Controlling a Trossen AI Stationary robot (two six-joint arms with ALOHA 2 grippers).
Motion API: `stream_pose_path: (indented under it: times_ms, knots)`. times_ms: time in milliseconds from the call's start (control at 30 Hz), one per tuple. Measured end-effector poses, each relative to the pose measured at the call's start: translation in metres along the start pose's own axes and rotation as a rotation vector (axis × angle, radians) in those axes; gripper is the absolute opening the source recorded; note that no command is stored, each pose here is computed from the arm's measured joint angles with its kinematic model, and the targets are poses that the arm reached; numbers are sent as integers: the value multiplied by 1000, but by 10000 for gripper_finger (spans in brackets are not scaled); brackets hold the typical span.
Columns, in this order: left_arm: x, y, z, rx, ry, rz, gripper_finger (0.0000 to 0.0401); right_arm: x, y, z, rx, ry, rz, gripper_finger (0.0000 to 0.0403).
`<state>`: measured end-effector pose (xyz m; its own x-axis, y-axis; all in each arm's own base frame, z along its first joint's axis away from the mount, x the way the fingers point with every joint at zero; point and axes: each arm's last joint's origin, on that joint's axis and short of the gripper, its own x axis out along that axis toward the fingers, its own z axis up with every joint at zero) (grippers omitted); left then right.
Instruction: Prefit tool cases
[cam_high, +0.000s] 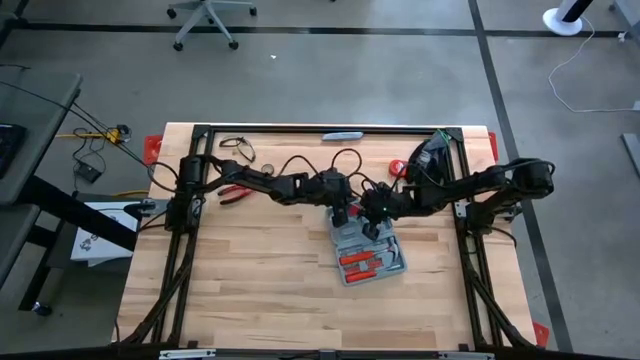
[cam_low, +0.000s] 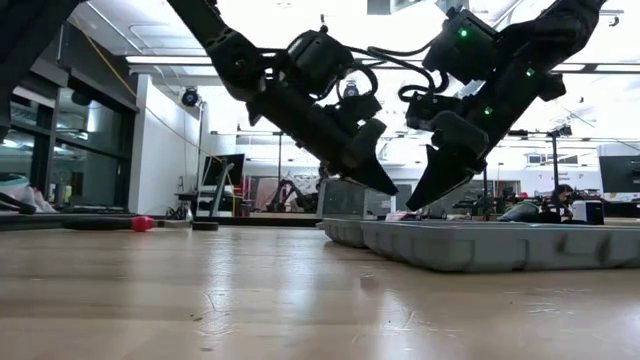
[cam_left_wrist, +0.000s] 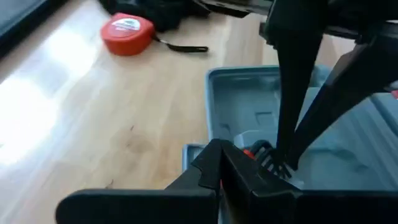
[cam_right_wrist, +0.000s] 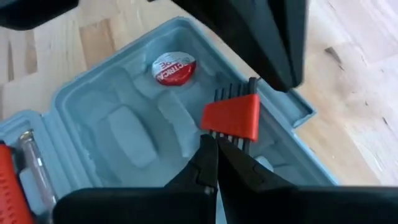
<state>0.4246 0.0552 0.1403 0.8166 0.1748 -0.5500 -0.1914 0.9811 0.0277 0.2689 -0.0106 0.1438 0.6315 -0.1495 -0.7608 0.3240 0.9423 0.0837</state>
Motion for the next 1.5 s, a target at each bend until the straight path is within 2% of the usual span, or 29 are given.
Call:
stream_pose_path:
  times_ms: [167, 300, 633, 900, 1100, 1367, 1500]
  knots:
    - [15, 6, -10, 1, 85, -38, 0, 0, -1, -2, 4, 10, -4, 0]
    - [22, 5, -10, 11, 117, -57, 0, 3, -4, -15, 31, 36, -12, 0]
    - [12, -3, -6, 26, 160, -59, 0, 4, -8, -17, 51, -20, -30, 0]
    - [-4, -16, 4, 52, 178, -60, 0, 3, 6, -15, 29, -51, 95, 0]
    - [-13, -29, 10, 66, 169, -78, 0, 2, 16, -15, 22, -74, 130, 0]
    - [-17, -48, -3, 28, 237, -100, 0, 21, 7, -22, 52, -31, 88, 0]
    - [-17, -52, -9, 24, 245, -106, 0, 24, 0, -19, 71, -51, 28, 0]
